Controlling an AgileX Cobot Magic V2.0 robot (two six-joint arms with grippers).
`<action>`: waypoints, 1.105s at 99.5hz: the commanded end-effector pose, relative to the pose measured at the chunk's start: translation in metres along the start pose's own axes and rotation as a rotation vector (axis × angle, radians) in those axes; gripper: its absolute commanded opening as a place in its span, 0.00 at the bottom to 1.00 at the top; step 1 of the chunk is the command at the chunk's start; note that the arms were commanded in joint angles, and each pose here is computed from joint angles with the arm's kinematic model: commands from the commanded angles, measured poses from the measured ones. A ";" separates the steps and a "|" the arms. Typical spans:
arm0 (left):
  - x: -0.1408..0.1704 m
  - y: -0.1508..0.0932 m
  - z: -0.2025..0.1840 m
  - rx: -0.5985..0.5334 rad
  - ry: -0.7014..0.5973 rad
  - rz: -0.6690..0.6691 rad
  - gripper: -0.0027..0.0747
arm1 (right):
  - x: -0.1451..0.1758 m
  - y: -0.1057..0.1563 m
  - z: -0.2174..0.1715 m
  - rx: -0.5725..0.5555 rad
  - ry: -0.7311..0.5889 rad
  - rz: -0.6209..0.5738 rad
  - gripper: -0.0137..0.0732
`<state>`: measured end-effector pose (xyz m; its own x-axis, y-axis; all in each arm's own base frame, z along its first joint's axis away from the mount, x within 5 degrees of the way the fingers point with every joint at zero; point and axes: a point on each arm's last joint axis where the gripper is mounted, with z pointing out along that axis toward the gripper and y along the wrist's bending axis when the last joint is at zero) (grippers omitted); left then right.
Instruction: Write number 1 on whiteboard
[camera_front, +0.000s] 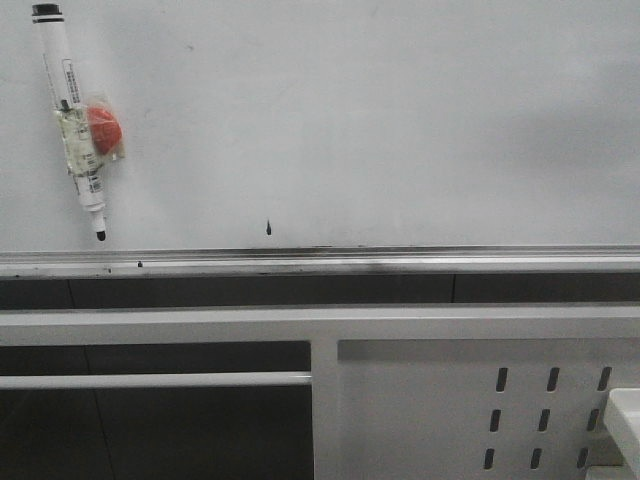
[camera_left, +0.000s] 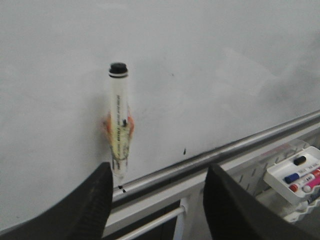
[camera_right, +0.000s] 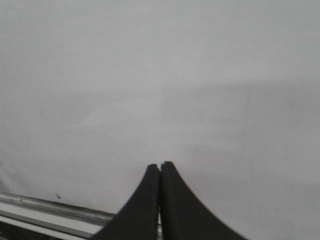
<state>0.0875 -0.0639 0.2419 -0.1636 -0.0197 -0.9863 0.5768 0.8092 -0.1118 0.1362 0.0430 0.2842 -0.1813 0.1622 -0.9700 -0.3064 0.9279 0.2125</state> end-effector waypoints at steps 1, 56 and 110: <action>-0.011 -0.004 0.009 0.036 -0.092 -0.024 0.52 | -0.012 0.011 0.000 -0.103 -0.070 -0.032 0.10; 0.020 0.013 0.089 -0.059 -0.127 -0.151 0.52 | -0.013 0.014 0.000 -0.134 -0.089 -0.033 0.10; 0.035 0.023 0.105 -0.139 -0.196 -0.179 0.51 | -0.013 0.014 0.000 -0.134 -0.090 -0.033 0.10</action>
<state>0.1748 -0.1066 0.1785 -0.1896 -0.2150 -0.9580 0.4209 0.8637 -0.2772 0.1340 0.0499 0.2889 -0.1341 0.1502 -0.9795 -0.3892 0.9010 0.1914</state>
